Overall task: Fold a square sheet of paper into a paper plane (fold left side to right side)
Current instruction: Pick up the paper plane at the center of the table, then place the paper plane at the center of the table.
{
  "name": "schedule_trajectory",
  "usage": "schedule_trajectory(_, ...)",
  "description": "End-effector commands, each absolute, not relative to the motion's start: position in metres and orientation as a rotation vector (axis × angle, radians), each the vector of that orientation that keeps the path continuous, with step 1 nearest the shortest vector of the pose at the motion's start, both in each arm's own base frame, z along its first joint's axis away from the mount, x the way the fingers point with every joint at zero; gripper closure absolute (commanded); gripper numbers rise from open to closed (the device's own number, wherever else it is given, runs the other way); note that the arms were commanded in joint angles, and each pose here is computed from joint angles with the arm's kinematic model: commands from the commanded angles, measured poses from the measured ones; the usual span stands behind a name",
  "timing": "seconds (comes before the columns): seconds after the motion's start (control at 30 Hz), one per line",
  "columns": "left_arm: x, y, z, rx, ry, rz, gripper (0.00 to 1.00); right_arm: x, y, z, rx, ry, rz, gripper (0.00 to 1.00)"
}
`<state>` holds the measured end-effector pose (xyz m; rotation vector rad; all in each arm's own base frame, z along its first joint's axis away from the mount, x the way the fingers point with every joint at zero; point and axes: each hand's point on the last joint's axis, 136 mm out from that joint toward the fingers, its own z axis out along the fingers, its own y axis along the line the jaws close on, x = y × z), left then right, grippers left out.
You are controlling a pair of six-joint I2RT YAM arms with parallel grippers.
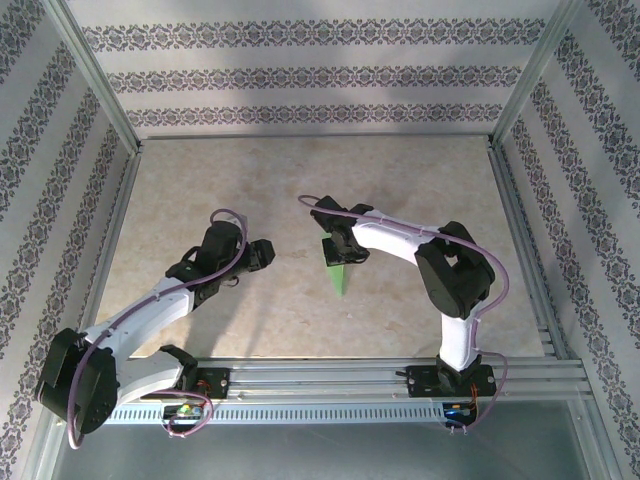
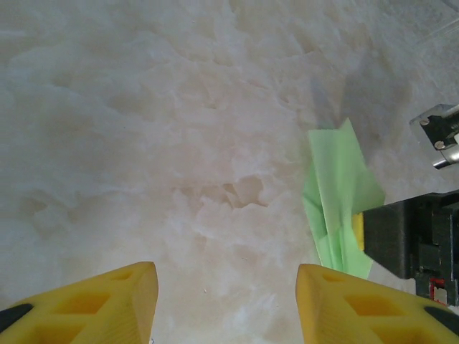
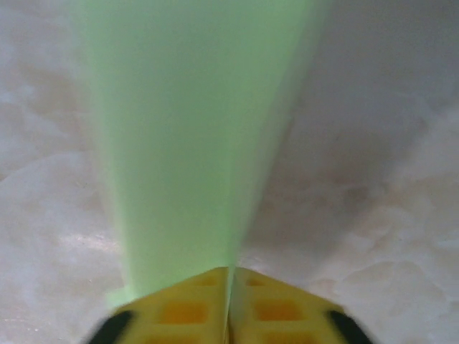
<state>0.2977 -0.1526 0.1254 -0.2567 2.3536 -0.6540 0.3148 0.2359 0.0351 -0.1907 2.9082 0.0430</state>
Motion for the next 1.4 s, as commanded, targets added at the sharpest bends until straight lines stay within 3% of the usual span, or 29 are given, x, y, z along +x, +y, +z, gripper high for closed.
schedule_trajectory(0.0,0.299,-0.139,0.132,-0.275,2.342,-0.598,0.46,0.315,0.227,0.068,-0.193,2.835,0.022,1.00)
schedule_trajectory(0.23,0.306,-0.122,0.156,-0.319,2.270,-0.550,0.42,0.316,0.226,0.131,-0.192,2.697,0.222,1.00)
schedule_trajectory(0.47,0.307,-0.104,0.174,-0.416,2.172,-0.568,0.38,0.316,0.252,0.158,-0.045,2.532,1.010,1.00)
schedule_trajectory(0.73,0.308,-0.092,0.182,-0.475,2.116,-0.578,0.31,0.317,0.273,0.143,0.051,2.399,1.448,1.00)
schedule_trajectory(1.37,0.306,-0.074,0.189,-0.491,2.101,-0.527,0.21,0.339,0.323,0.056,0.066,2.526,1.380,1.00)
